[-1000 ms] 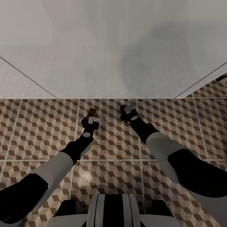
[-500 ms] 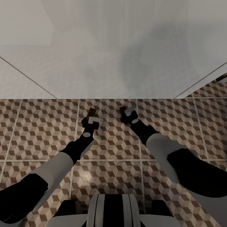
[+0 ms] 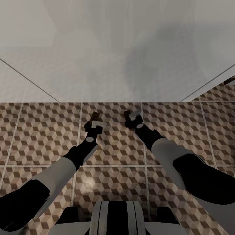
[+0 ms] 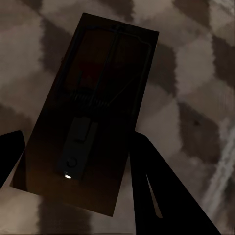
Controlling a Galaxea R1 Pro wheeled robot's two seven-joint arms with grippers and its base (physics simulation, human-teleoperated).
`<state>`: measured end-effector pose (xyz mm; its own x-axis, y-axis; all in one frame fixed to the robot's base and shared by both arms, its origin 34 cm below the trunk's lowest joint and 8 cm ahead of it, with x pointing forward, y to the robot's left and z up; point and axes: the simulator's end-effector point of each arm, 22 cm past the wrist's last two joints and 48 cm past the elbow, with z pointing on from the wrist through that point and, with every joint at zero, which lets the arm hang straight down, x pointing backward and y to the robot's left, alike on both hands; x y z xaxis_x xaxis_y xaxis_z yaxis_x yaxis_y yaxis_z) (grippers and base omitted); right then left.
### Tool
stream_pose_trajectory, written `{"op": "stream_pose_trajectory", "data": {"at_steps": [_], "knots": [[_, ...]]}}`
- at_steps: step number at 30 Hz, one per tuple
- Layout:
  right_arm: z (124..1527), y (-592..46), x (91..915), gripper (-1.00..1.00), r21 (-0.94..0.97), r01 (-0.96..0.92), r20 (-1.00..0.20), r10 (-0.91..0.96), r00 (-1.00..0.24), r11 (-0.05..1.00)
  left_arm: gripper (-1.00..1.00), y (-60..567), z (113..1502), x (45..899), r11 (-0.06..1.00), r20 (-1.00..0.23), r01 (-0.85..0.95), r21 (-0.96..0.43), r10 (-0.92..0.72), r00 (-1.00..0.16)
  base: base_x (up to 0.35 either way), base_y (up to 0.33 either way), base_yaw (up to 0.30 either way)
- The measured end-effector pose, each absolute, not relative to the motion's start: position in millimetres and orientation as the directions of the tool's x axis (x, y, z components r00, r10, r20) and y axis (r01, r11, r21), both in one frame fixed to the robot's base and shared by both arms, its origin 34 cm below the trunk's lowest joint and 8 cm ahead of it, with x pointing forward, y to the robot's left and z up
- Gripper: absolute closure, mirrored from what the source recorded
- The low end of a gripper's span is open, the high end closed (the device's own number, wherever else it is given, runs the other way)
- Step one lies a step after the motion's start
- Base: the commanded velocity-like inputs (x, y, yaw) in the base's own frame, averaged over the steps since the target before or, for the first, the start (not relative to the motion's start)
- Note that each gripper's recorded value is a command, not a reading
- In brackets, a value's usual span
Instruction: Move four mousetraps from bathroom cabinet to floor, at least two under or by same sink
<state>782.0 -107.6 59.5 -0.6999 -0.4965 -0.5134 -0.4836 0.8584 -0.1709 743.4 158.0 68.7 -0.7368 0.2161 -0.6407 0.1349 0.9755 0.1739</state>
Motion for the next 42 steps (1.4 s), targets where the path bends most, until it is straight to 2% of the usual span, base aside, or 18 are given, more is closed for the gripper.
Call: {"op": "stream_pose_trajectory", "data": {"at_steps": [27, 28, 42], "knots": [[56.7, -106.8, 777.8, 1.0, -0.166, -0.488, -0.529, -0.495, -0.689, 0.857, 1.0, 159.7, 66.3, 740.7, 0.974, -0.634, 0.137, 0.178, 0.22, -0.741, 0.0, 0.0, 0.0], [56.7, -106.8, 777.8, 1.0, -0.166, -0.488, -0.529, -0.495, -0.689, 0.857, -1.0, 160.0, 65.9, 740.3, 0.974, -0.633, 0.137, 0.179, 0.22, -0.742, 0.0, 0.0, 0.0], [56.7, -106.9, 777.7, 1.0, -0.166, -0.487, -0.529, -0.494, -0.69, 0.857, -1.0, 161.0, 64.2, 738.2, 0.972, -0.627, 0.141, 0.186, 0.228, -0.745, 0.0, 0.0, 0.0]]}}
